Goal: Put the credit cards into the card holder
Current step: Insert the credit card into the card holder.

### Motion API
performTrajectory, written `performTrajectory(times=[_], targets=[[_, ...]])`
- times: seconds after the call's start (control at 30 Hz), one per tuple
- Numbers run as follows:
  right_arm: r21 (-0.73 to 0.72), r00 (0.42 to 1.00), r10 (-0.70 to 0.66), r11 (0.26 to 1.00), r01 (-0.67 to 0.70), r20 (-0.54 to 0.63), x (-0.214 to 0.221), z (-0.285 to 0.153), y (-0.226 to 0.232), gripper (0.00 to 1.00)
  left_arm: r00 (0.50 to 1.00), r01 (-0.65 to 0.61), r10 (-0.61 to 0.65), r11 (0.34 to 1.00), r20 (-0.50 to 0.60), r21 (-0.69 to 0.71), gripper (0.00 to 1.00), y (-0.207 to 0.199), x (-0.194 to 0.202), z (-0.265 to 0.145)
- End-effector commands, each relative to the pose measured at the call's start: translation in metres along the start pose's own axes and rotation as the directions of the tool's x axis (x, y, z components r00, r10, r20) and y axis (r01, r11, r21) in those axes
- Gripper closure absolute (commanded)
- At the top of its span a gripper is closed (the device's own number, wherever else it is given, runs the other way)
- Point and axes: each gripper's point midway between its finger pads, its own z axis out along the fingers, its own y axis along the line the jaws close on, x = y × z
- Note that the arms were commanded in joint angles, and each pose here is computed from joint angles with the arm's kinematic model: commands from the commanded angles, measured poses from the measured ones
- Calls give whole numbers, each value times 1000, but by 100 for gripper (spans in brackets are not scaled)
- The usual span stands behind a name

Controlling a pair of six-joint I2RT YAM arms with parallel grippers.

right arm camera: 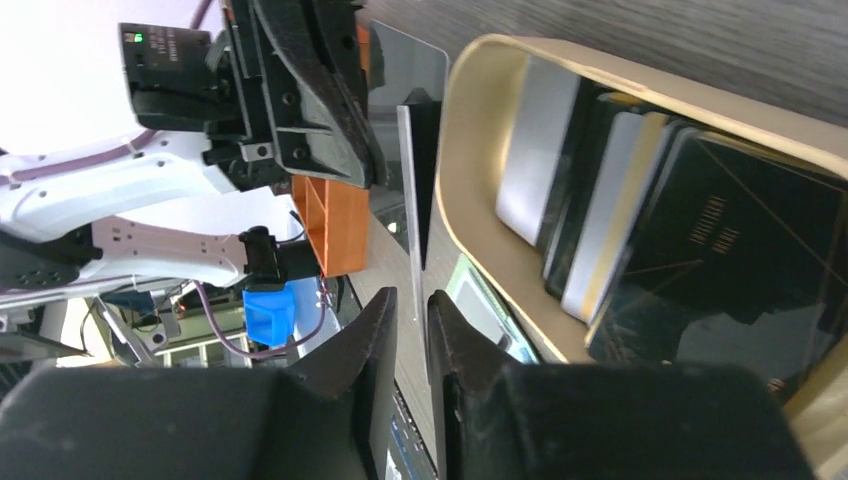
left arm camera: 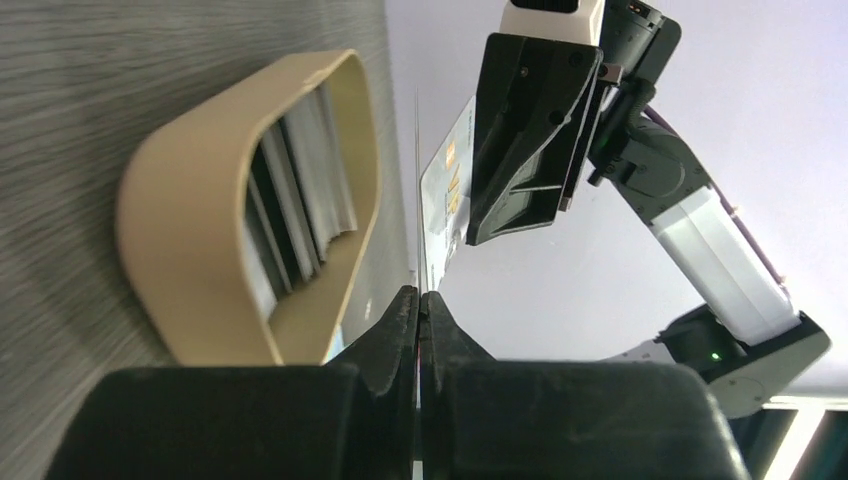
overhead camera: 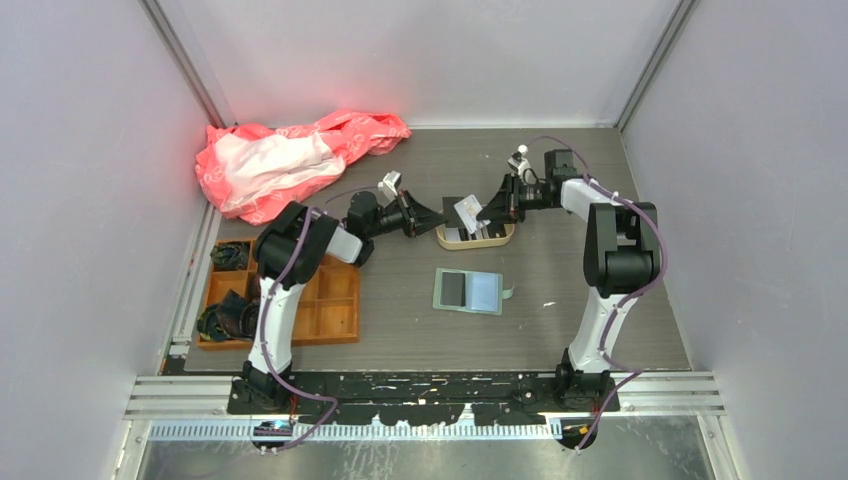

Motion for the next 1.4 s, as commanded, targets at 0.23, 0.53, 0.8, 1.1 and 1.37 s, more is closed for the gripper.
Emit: performTrajectory(times=[0.23,0.53,0.8,1.1,1.37], targets=[[125,1000,-4,992,4,-6,-7,-9,-42,81,984,-152,164,976,67,-153,100,-12,-25,-4],[208,1000,-24,978,20,19,-16,-22,-53,75,961,-239,264,945,86,-223,100,-31,-34,-11],[237,984,-176,957,166,25,-24,-42,-21,55,956,-281,288,953,52,-115,100,-66,-13,-16],[11,933,-346,938,346,98,9,-47,70,17,952,-306,304,948,45,83,100,-121,27,-13],[-35,935,-321,943,330,147,19,-35,98,14,947,-321,320,935,35,148,100,-144,51,-8]])
